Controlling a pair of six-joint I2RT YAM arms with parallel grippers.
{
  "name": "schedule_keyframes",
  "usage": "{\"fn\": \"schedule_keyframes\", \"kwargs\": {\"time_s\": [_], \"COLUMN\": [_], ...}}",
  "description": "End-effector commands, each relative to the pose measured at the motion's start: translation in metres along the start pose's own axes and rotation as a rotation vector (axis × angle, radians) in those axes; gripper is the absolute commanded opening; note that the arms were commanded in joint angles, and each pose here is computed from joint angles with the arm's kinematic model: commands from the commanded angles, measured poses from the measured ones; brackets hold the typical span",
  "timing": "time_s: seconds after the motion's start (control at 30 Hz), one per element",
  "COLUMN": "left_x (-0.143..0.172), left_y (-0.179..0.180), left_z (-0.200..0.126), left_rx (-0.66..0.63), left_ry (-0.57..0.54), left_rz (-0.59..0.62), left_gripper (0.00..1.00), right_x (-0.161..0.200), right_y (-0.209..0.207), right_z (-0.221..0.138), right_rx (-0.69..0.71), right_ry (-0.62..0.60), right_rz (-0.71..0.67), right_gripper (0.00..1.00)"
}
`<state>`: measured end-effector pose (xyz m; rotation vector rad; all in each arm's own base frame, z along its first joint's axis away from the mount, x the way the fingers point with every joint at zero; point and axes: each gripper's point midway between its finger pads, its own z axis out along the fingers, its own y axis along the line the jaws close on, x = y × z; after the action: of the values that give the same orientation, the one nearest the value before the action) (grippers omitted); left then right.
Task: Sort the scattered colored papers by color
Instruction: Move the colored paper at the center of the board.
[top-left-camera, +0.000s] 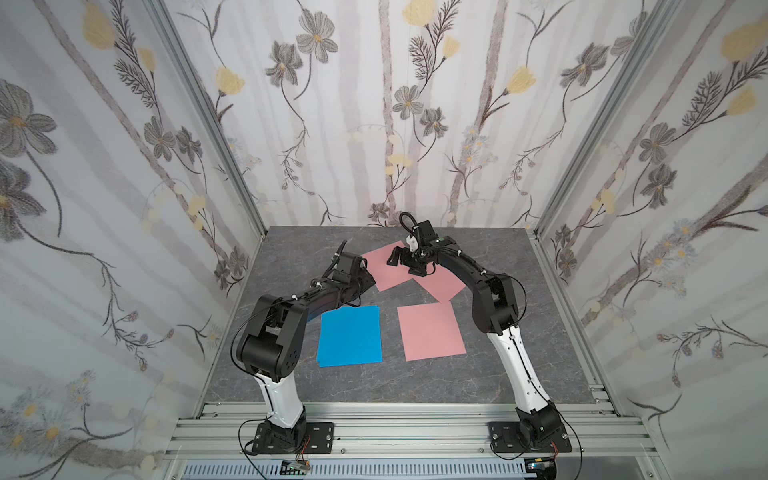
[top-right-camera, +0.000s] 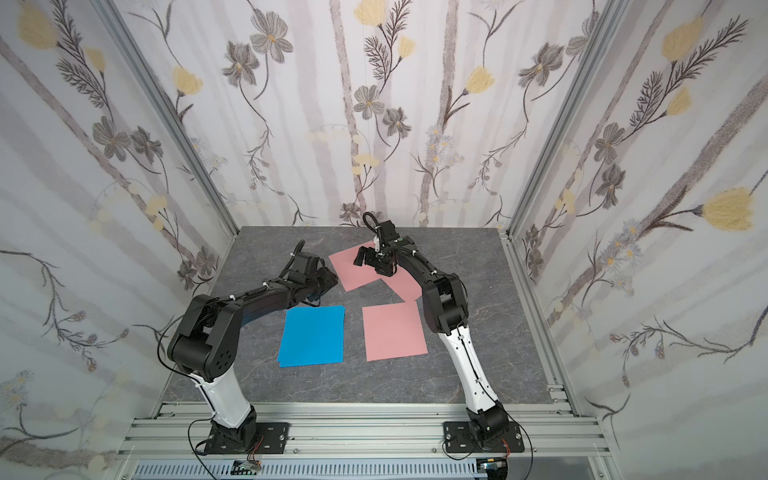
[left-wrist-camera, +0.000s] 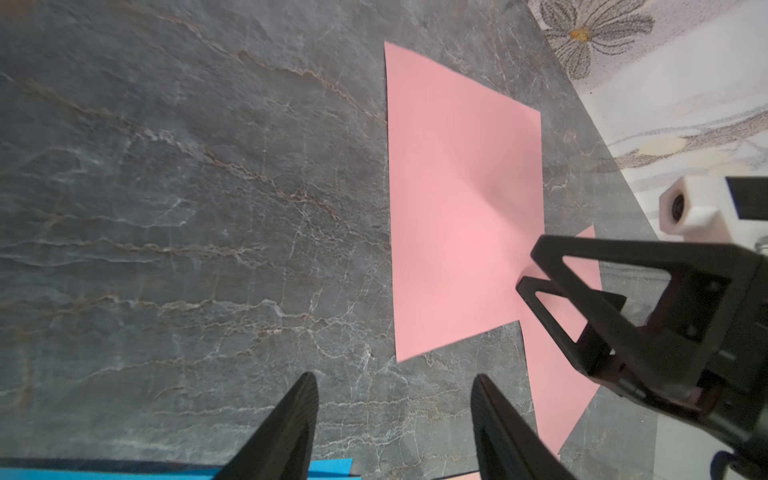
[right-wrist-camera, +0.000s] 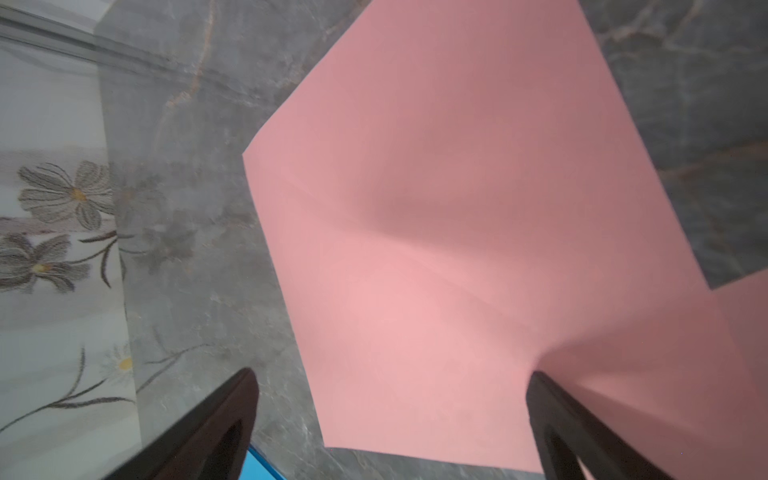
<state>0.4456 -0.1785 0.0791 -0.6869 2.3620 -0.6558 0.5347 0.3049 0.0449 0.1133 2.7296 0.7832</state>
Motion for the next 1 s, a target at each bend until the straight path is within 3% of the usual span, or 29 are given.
{"fn": "schedule_keyframes", "kwargs": {"time_s": [0.0,0.13,0.27,0.43,0.7,0.97], "left_x": [0.002,0.019,0.027,0.030,0.057,0.089], "left_y": [0.004,0.002,0.002,0.006,0.014,0.004], "left_z": [0.001,0.026,0.053,0.065,0.083,0.103], "left_rx": [-0.016,0.060,0.079,0.050,-0.032,0.031], "left_ry": [0.010,0.065,0.094,0.075,0.151,0.197], "left_rz": [-0.001,-0.052,-0.105,-0.102,-0.147,-0.235], "left_gripper": [0.60,0.61,0.61,0.61,0.61,0.61], "right_x": [0.032,0.042,0.051,0.055,0.046,0.046], "right_y": [-0.046,-0.064,-0.072,-0.074,-0.067,-0.065], "right_z": [-0.017,-0.038,-0.036,-0.028,-0.030,-0.029], "right_rx": [0.188,0.250,0.251,0.237,0.220,0.207], "right_ry": [0.090,0.091,0.116,0.131,0.107,0.108], "right_rz": [0.014,-0.021,-0.011,0.002,-0.008,-0.010], "right_gripper": [1.00,1.00,1.00,1.00,1.00,1.00]}}
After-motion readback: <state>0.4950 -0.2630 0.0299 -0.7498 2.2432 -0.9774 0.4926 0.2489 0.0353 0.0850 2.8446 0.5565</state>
